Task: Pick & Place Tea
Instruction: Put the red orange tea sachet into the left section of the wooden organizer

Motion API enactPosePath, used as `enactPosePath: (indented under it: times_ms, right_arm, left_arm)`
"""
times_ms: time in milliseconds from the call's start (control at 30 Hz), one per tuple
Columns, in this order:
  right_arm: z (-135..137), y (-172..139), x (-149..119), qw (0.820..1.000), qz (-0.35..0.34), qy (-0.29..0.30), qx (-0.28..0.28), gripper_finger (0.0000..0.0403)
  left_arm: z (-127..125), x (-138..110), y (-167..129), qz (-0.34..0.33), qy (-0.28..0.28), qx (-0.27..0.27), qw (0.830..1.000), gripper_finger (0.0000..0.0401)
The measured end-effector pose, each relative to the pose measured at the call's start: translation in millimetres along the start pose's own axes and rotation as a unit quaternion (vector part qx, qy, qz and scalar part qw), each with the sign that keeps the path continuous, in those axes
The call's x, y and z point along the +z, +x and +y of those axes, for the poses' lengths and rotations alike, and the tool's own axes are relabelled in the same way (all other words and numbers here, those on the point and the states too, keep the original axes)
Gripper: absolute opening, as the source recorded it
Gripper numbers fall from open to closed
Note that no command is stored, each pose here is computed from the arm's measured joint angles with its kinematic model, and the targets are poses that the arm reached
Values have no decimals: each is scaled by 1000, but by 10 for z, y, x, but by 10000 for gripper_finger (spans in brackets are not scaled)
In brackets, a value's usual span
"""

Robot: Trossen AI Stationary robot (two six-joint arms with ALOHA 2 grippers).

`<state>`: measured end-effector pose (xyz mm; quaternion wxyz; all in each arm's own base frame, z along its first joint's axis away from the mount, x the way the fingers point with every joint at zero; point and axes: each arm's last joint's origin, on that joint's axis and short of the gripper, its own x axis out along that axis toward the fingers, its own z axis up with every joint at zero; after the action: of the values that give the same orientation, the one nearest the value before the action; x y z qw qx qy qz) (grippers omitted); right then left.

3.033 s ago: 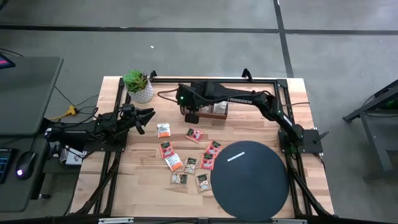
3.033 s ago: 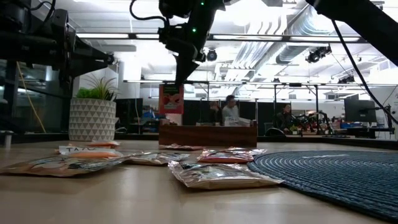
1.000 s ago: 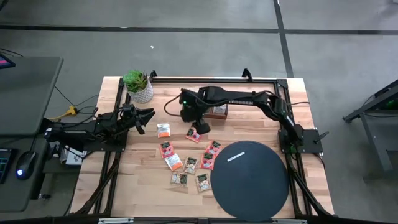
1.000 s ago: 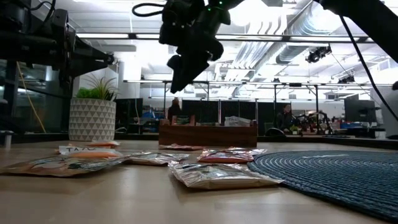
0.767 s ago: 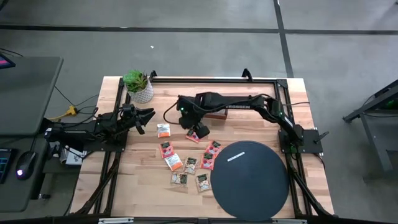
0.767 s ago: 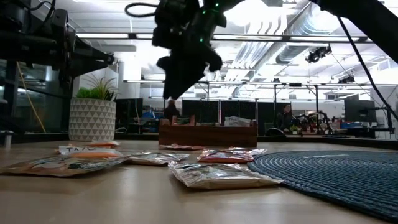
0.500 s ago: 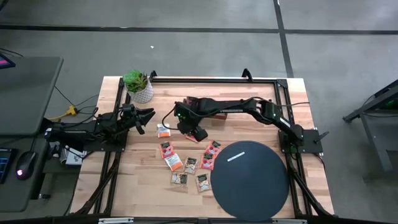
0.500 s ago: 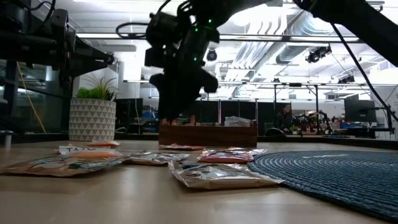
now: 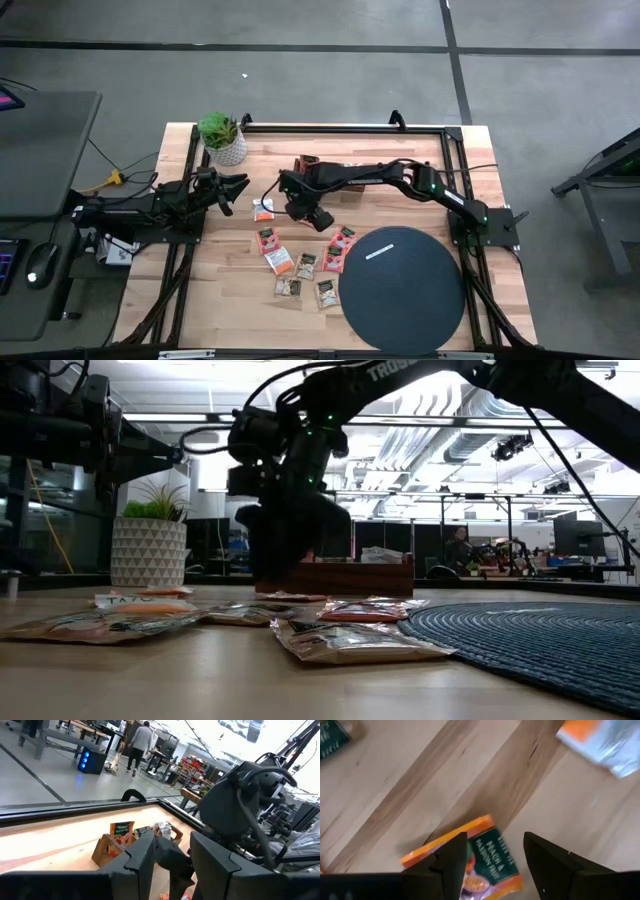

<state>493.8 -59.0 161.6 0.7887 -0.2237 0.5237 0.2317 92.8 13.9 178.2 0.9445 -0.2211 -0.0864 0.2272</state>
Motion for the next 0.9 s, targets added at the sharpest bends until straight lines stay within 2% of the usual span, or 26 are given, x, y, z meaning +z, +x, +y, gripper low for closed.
enactPosePath:
  times_ms: [733,900]
  right_arm:
    - [-6,266,-168,995,20,79,60,190]
    - [-2,278,-175,993,24,102,62,168]
  left_arm:
    - [0,1,0,0,0,0,1000,123]
    - [0,0,0,0,0,0,1000,123]
